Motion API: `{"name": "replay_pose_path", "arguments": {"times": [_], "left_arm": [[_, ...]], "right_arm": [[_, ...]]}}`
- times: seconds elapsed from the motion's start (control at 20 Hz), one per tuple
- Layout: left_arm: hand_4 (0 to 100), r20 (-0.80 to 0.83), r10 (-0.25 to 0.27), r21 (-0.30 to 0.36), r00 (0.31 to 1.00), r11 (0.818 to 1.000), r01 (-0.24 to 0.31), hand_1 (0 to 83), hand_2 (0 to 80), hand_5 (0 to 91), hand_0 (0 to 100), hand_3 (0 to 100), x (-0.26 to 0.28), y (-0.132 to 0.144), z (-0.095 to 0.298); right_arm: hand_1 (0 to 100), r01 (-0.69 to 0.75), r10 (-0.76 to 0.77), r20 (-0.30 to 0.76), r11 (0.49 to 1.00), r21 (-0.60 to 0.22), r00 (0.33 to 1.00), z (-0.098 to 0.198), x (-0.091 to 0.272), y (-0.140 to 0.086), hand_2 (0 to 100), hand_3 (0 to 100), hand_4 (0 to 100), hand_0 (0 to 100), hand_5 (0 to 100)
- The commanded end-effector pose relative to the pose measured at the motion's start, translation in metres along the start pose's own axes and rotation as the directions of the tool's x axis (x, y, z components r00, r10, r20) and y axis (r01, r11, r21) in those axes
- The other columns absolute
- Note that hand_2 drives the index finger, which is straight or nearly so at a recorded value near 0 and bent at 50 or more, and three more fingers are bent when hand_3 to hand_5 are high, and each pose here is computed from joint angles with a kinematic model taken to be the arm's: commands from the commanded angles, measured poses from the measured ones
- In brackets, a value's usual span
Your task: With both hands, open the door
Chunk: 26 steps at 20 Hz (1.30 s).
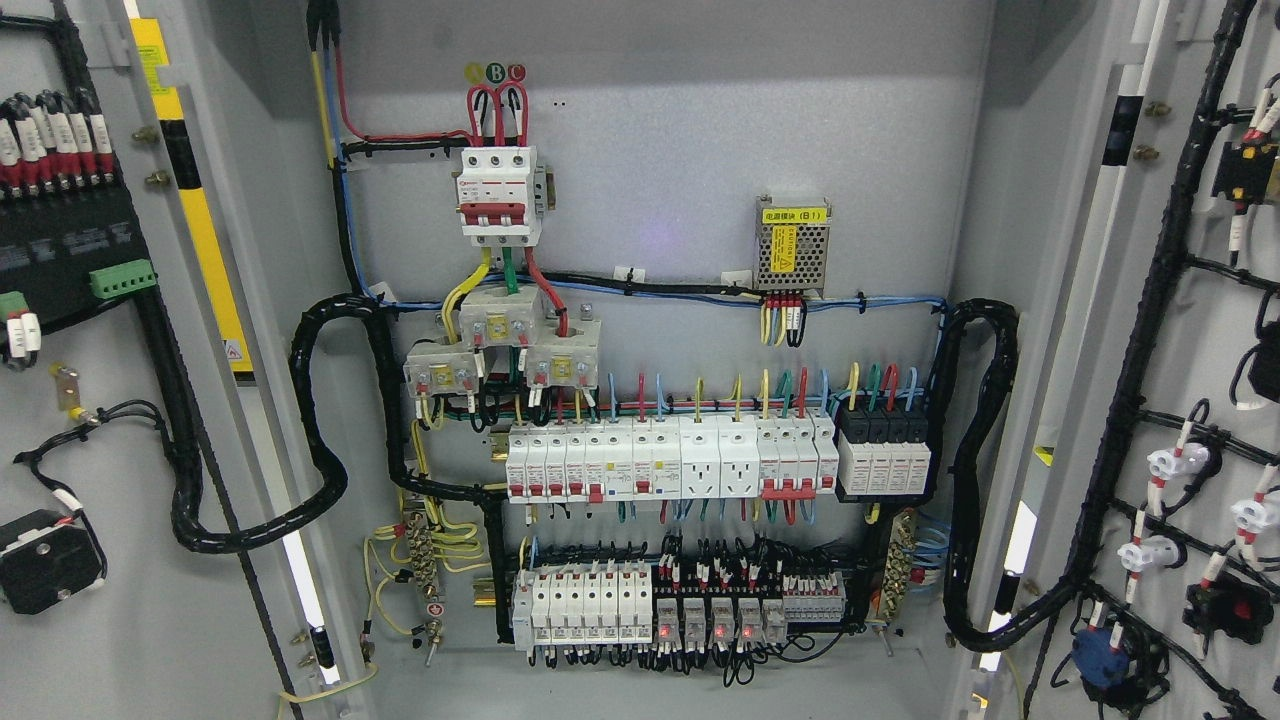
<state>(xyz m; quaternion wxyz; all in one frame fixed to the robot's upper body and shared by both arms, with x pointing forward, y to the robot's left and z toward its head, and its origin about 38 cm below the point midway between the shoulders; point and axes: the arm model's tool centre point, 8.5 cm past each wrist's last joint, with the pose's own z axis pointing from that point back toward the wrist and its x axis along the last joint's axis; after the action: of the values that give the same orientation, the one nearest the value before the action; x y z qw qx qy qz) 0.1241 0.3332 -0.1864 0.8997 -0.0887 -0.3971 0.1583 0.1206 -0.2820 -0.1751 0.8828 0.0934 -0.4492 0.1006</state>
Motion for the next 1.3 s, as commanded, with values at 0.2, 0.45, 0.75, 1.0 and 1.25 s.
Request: {"name": "replay_pose_path", "arguments": {"times": [0.2,0.45,0.75,1.0,1.25], "left_arm": [[0,-0.603,-0.117,0.000,0.789,0.989,0.147,0.0,0.0,0.0,0,0,-0.163,0.019,0.078],[0,-0.673,-0.134,0.002,0.727,0.983,0.182,0.0,0.0,0.0,0,0,-0.179,0.027,0.099],[0,-0.718,-0.107,0.096,0.688,0.964,0.250,0.0,0.0,0.0,0,0,-0.183,0.037,0.107],[0,-0.718,-0.105,0.102,0.688,0.962,0.253,0.0,0.0,0.0,0,0,-0.178,0.035,0.099],[0,-0.707,-0.109,0.098,0.699,0.963,0.249,0.0,0.0,0.0,0,0,-0.176,0.033,0.095]], "right_arm": [[1,0.043,-0.140,-0.740,0.988,-0.149,0.658,0.092,-0.160,0.000,0,0,0,22,0],[1,-0.047,-0.175,-0.802,0.969,-0.244,0.572,0.076,-0.152,-0.009,0,0,0,22,0],[1,0.003,-0.244,-0.803,0.957,-0.289,0.543,0.068,-0.149,-0.002,0,0,0,22,0],[1,0.015,-0.265,-0.792,0.951,-0.308,0.550,0.066,-0.148,-0.004,0,0,0,22,0],[1,0.015,-0.263,-0.792,0.952,-0.306,0.551,0.066,-0.148,-0.004,0,0,0,22,0]]}}
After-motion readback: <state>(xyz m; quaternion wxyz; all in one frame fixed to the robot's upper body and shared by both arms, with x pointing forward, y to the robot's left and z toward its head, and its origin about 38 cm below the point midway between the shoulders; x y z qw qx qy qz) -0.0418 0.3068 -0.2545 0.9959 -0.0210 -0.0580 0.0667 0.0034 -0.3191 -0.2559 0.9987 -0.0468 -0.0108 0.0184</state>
